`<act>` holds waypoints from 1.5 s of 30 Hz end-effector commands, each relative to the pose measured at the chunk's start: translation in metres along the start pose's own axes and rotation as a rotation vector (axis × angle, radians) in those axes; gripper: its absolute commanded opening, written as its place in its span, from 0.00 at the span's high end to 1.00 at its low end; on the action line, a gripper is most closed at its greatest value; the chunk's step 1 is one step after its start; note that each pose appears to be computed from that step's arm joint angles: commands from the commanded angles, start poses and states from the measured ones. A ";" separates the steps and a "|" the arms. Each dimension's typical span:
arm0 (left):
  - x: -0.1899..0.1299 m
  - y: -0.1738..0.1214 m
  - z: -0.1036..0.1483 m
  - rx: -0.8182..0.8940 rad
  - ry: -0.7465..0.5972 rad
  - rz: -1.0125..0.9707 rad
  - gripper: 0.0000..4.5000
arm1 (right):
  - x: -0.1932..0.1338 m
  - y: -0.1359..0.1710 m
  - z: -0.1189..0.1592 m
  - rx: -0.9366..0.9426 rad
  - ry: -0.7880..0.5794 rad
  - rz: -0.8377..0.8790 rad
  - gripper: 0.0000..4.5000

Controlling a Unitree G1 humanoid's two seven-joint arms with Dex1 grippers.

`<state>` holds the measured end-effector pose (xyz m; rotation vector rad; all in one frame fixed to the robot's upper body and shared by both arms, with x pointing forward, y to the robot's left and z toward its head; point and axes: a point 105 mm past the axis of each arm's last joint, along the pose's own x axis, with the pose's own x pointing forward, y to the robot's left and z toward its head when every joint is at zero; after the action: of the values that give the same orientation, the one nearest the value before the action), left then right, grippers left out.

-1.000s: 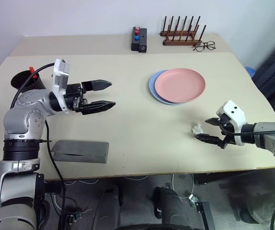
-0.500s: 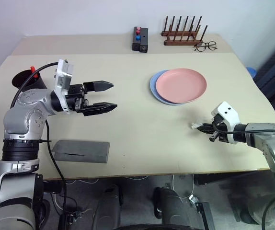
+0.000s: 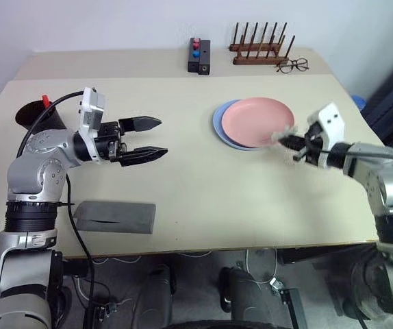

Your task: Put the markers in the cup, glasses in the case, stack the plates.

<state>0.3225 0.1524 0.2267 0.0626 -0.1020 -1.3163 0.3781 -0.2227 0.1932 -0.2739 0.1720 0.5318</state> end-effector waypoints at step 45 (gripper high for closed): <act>-0.001 0.008 0.016 0.094 -0.036 0.075 0.00 | 0.032 -0.062 0.003 0.145 -0.028 -0.302 0.99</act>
<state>0.3305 0.1534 0.2288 0.0849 -0.1426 -1.2405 0.4367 -0.2617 0.1805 -0.1515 0.2064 0.2081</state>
